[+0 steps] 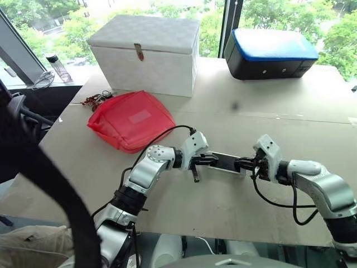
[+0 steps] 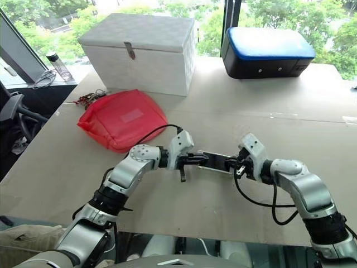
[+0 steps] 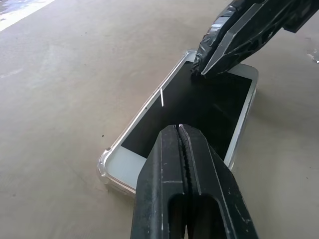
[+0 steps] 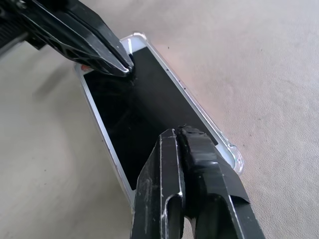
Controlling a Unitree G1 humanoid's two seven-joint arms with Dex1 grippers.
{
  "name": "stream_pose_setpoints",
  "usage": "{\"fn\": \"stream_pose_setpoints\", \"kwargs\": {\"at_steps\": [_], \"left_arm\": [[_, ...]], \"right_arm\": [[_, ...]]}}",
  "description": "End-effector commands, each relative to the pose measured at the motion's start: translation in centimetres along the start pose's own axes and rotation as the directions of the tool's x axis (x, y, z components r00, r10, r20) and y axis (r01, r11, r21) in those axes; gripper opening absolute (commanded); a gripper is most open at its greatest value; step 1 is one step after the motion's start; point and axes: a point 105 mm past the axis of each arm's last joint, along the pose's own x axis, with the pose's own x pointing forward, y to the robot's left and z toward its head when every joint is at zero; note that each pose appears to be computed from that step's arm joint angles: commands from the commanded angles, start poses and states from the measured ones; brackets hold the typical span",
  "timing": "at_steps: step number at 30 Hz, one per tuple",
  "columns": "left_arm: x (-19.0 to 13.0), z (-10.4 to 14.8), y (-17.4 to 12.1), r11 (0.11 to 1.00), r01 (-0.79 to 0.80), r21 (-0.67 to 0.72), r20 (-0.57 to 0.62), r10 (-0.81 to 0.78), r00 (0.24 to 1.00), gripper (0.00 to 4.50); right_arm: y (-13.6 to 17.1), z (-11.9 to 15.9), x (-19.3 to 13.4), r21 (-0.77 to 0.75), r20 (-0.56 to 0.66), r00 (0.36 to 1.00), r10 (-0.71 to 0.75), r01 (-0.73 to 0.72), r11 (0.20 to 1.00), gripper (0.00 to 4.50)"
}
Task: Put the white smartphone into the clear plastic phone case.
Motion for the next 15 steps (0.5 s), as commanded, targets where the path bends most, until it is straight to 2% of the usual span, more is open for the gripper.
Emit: {"fn": "stream_pose_setpoints", "kwargs": {"at_steps": [1,7,12,15], "left_arm": [[0.1,-1.4,-0.4,0.999,0.002,-0.040,-0.039,-0.003,0.999,0.04],[0.0,-1.4,-0.4,0.999,0.001,-0.040,-0.042,-0.003,0.999,0.04],[0.1,-1.6,-0.4,0.999,0.002,-0.039,-0.044,-0.004,0.999,0.04],[0.1,-1.7,-0.4,0.999,0.001,-0.038,-0.047,-0.003,0.999,0.04]], "right_arm": [[0.2,0.6,-1.5,0.000,0.031,1.000,0.004,-0.004,1.000,0.00],[1.1,0.7,-2.6,-0.039,-0.016,1.000,0.024,-0.025,0.999,0.00],[1.7,-1.1,-2.2,-0.041,-0.110,0.993,0.049,-0.054,0.998,0.00],[1.3,-2.9,-2.1,-0.063,-0.208,0.978,0.028,-0.041,0.997,0.00]]}}
